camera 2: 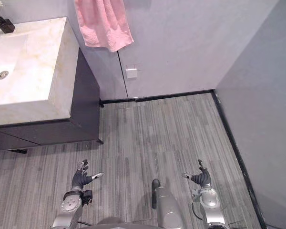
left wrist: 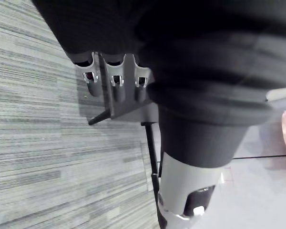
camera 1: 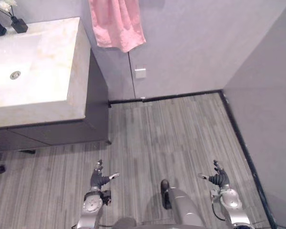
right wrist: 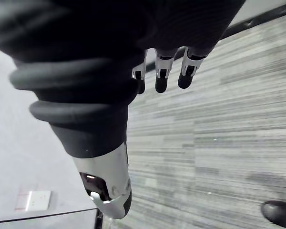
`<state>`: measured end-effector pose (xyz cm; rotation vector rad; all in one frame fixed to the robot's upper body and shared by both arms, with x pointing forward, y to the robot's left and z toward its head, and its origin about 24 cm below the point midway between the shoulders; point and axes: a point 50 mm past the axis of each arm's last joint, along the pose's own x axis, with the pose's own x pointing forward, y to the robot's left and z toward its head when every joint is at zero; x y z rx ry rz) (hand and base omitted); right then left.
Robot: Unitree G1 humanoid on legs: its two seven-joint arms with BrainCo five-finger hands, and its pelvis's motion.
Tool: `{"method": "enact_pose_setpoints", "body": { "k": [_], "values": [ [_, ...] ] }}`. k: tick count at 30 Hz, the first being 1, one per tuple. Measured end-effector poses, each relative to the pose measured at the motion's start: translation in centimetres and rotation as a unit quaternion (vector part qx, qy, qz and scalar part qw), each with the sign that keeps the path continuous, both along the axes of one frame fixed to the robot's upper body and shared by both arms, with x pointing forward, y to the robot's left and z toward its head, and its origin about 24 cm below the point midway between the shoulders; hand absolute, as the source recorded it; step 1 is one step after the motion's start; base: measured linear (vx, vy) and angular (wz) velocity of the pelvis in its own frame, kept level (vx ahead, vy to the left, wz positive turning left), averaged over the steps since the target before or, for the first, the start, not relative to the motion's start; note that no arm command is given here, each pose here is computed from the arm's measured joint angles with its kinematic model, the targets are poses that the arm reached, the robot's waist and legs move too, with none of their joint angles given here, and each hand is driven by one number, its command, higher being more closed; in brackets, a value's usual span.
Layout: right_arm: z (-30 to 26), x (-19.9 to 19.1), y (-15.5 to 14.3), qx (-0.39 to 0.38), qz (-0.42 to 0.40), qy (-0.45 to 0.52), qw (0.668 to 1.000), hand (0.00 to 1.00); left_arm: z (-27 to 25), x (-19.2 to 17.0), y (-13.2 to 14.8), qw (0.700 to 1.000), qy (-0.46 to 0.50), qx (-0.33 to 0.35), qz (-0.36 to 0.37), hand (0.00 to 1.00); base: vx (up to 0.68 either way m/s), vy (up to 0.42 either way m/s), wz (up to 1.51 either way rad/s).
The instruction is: Organize washtable
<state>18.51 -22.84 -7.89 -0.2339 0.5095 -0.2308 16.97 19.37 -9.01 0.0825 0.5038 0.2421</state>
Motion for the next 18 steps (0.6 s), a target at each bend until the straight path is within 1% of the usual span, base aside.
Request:
{"method": "enact_pose_setpoints", "body": {
  "k": [3,6,9,10,13,15,18],
  "values": [
    [0.6,0.8,0.7,0.01,0.002,-0.025,1.0,0.0,0.0,-0.1,-0.2,1.0,0.0,-0.008,-0.002,0.0,0.39,-0.027,-0.21],
    [0.3,0.9,0.3,0.011,-0.009,-0.015,1.0,0.0,-0.1,-0.1,-0.3,1.0,0.001,-0.01,-0.003,0.0,0.4,0.097,-0.28],
    [-0.7,-0.1,-0.3,0.005,-0.02,0.014,1.0,0.0,-0.4,-0.8,-0.1,1.0,0.012,-0.008,0.002,0.0,0.5,0.257,-0.42],
    [-1.1,-0.4,0.0,0.008,-0.02,0.027,0.999,0.0,-0.5,-1.1,0.1,1.0,0.017,-0.006,0.004,0.0,0.52,0.251,-0.33],
    [-1.5,-1.0,0.1,0.002,-0.021,0.038,0.999,0.0,-0.2,-0.4,-0.4,1.0,0.006,-0.01,-0.004,0.0,0.52,0.227,-0.09],
    [-1.9,-1.7,0.4,0.009,-0.023,0.049,0.998,0.0,-0.3,-0.6,0.0,1.0,0.011,-0.004,-0.004,0.0,0.48,0.214,-0.03],
    [-2.2,-2.0,1.1,0.013,-0.014,0.055,0.998,0.0,-0.1,-0.3,-0.1,1.0,0.007,-0.004,-0.011,0.0,0.5,0.148,0.27]
  ]
}}
